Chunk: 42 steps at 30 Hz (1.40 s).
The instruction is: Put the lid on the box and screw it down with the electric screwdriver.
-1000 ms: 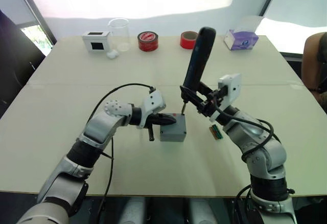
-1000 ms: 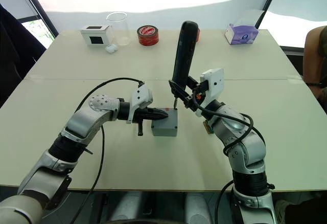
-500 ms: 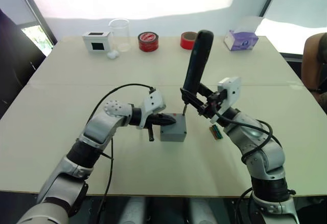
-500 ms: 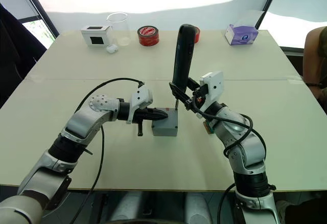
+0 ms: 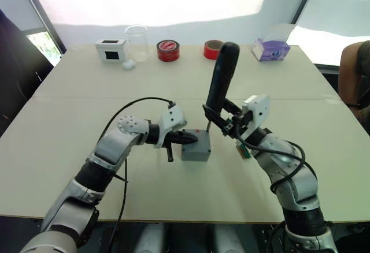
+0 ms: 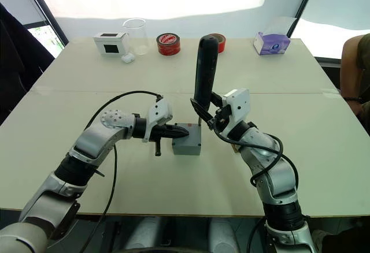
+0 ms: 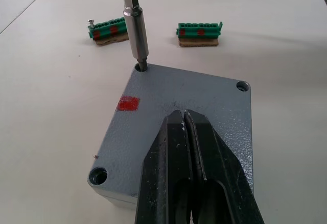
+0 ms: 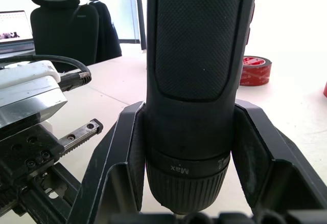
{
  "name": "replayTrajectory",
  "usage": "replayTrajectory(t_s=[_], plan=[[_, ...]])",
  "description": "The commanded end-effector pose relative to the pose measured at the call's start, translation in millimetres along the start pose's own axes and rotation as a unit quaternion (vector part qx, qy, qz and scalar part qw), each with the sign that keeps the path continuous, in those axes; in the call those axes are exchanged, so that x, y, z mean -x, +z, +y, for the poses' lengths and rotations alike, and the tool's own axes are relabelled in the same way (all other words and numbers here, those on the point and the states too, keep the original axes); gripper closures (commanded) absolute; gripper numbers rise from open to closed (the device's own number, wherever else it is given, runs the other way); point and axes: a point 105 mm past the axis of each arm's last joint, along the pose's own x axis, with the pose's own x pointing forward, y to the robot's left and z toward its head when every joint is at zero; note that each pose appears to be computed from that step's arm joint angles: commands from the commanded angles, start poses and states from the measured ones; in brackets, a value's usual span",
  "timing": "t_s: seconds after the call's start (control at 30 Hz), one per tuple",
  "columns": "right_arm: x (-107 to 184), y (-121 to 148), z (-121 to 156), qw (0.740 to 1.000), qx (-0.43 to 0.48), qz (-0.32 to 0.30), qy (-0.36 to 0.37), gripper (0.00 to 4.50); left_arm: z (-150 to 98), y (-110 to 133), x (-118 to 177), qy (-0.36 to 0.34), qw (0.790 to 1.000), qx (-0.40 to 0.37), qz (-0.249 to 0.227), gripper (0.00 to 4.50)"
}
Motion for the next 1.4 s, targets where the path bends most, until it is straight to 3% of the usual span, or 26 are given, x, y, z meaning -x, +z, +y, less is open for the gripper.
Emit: replayTrajectory(t_s=[0.03,0.53,0.83,0.97,1.17,1.4], plan=[[5.3,-43.3,-5.8,0.996,-0.020,0.084,-0.021,2.73,-5.2,-15.7,-2.7,-0.007,0.999,0.013,0.031,4.50],[7.0,-51.8,-19.1,0.993,-0.049,0.077,-0.069,2.73,-6.2,-16.5,-4.3,-0.008,0.999,0.012,0.032,4.50],[19.1,-73.7,-3.3,0.993,-0.006,0.118,-0.030,2.73,-7.1,-17.4,-4.7,-0.010,0.999,0.012,0.034,4.50],[16.9,-70.5,6.0,0.994,-0.004,0.105,-0.010,2.73,-6.2,-18.6,-4.0,-0.010,0.999,0.011,0.038,4.50],[14.9,-65.6,0.2,0.994,-0.062,0.078,-0.042,2.73,-6.7,-23.3,-2.9,-0.012,0.999,0.008,0.049,4.50],[16.5,-66.3,1.3,0.994,-0.067,0.079,-0.042,2.73,-7.4,-23.9,-3.0,-0.014,0.999,0.008,0.050,4.50]])
